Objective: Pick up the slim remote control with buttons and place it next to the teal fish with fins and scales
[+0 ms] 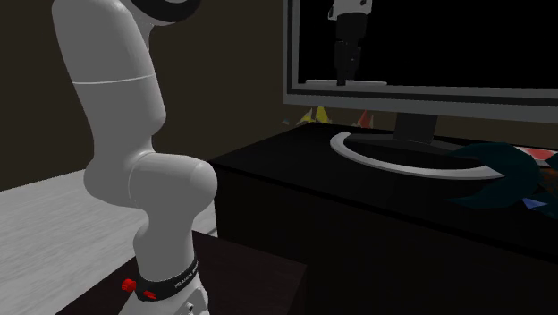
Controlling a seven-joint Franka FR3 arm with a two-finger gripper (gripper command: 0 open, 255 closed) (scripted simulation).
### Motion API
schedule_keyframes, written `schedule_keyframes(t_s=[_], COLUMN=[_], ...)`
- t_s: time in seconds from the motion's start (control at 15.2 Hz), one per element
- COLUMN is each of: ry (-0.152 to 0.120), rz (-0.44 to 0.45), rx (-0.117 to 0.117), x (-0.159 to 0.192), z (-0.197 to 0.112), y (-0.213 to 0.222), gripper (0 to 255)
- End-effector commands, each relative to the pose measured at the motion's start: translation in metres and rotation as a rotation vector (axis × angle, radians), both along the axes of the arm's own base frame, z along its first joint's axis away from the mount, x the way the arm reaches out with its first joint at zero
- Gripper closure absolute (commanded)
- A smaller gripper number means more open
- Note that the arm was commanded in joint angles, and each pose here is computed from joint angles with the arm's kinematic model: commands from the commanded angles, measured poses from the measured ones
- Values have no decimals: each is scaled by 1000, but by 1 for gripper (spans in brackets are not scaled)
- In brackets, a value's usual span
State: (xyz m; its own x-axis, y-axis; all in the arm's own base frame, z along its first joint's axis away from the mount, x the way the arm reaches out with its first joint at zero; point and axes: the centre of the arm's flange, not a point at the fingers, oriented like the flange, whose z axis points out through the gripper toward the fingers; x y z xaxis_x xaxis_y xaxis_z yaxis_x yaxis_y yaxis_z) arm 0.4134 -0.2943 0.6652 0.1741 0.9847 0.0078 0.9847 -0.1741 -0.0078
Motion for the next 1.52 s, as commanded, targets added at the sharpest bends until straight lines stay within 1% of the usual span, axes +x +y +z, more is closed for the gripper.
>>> schedule_keyframes(t_s=[0.0,1.06,1.45], ry=[0,0,0], rz=[2,2,2], rx=[0,0,0], x=[-15,-146,-146], z=[0,1,-30], y=[-21,-186,-186], gripper=[255,255,255])
